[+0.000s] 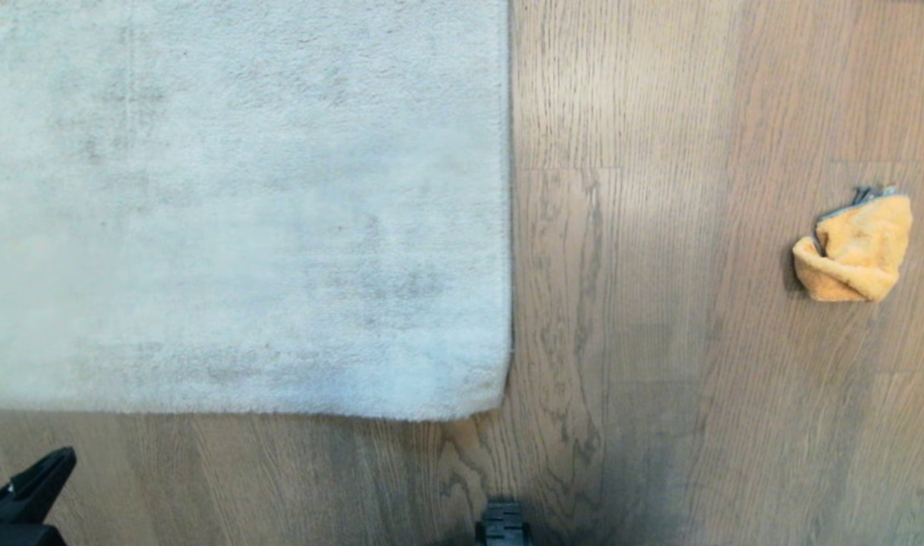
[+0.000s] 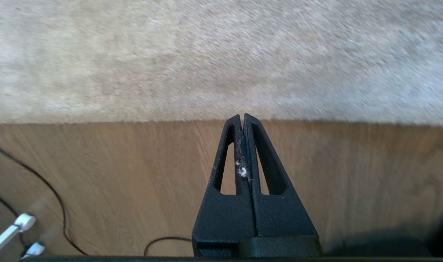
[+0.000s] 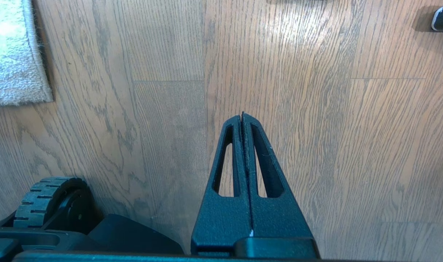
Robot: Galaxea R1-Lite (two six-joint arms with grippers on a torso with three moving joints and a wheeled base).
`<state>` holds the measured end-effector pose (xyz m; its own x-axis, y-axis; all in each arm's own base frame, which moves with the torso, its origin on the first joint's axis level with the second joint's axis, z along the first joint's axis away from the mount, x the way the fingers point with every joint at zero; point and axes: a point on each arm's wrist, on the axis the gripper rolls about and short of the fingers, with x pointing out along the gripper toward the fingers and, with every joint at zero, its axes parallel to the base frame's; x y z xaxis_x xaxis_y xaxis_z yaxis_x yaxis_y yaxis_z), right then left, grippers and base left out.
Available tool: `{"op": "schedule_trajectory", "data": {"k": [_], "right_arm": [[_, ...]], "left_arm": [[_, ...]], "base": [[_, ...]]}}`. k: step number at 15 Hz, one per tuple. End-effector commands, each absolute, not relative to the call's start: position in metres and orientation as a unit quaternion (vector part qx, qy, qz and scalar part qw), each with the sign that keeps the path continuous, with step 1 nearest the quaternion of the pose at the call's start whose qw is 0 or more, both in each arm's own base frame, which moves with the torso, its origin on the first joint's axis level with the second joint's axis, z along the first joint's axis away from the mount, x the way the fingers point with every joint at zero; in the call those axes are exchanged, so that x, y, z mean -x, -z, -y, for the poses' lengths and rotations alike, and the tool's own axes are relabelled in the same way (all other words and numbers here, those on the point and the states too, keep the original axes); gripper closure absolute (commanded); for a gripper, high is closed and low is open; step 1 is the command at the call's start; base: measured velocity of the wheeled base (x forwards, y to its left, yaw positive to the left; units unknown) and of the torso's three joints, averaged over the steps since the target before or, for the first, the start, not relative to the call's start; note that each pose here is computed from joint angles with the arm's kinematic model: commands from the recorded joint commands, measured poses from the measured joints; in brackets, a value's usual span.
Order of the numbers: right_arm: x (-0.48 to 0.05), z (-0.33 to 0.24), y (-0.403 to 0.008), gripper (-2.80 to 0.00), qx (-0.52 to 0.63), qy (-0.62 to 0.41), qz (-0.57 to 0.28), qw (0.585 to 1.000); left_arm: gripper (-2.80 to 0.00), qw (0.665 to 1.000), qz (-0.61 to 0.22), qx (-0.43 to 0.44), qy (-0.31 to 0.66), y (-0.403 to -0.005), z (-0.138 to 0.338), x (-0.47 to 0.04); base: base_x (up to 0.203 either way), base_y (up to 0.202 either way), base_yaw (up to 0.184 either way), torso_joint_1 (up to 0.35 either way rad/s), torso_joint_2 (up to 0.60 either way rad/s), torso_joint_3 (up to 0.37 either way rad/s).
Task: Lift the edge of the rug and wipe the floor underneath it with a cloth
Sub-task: Lay down the carpet
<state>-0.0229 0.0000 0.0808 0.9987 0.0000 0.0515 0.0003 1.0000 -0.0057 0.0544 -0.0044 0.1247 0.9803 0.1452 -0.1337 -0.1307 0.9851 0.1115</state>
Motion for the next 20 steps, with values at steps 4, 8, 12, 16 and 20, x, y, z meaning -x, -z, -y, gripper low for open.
{"op": "schedule_trajectory", "data": {"k": [4,8,12,16,20], "right_arm": [[0.023,0.0,-0.081,0.0,0.003,0.0,0.025,1.0],[0.023,0.0,-0.081,0.0,0.003,0.0,0.025,1.0],[0.023,0.0,-0.081,0.0,0.003,0.0,0.025,1.0],[0.023,0.0,-0.081,0.0,0.003,0.0,0.025,1.0],[0.023,0.0,-0.081,0.0,0.003,0.0,0.025,1.0]], "left_arm": [[0.0,0.992,-0.112,-0.046,0.043,-0.113,0.004,-0.031],[0.0,0.968,-0.2,-0.051,0.142,-0.105,0.012,-0.047],[0.0,0.951,-0.254,-0.061,0.166,-0.101,0.022,-0.075],[0.0,0.936,-0.29,-0.058,0.19,-0.09,0.032,-0.105],[0.0,0.911,-0.319,-0.041,0.257,-0.076,0.047,-0.137]], "base": [[0.0,0.0,0.0,0.0,0.0,0.0],[0.0,0.0,0.0,0.0,0.0,0.0],[0.0,0.0,0.0,0.0,0.0,0.0],[0.0,0.0,0.0,0.0,0.0,0.0],[0.0,0.0,0.0,0.0,0.0,0.0]]}}
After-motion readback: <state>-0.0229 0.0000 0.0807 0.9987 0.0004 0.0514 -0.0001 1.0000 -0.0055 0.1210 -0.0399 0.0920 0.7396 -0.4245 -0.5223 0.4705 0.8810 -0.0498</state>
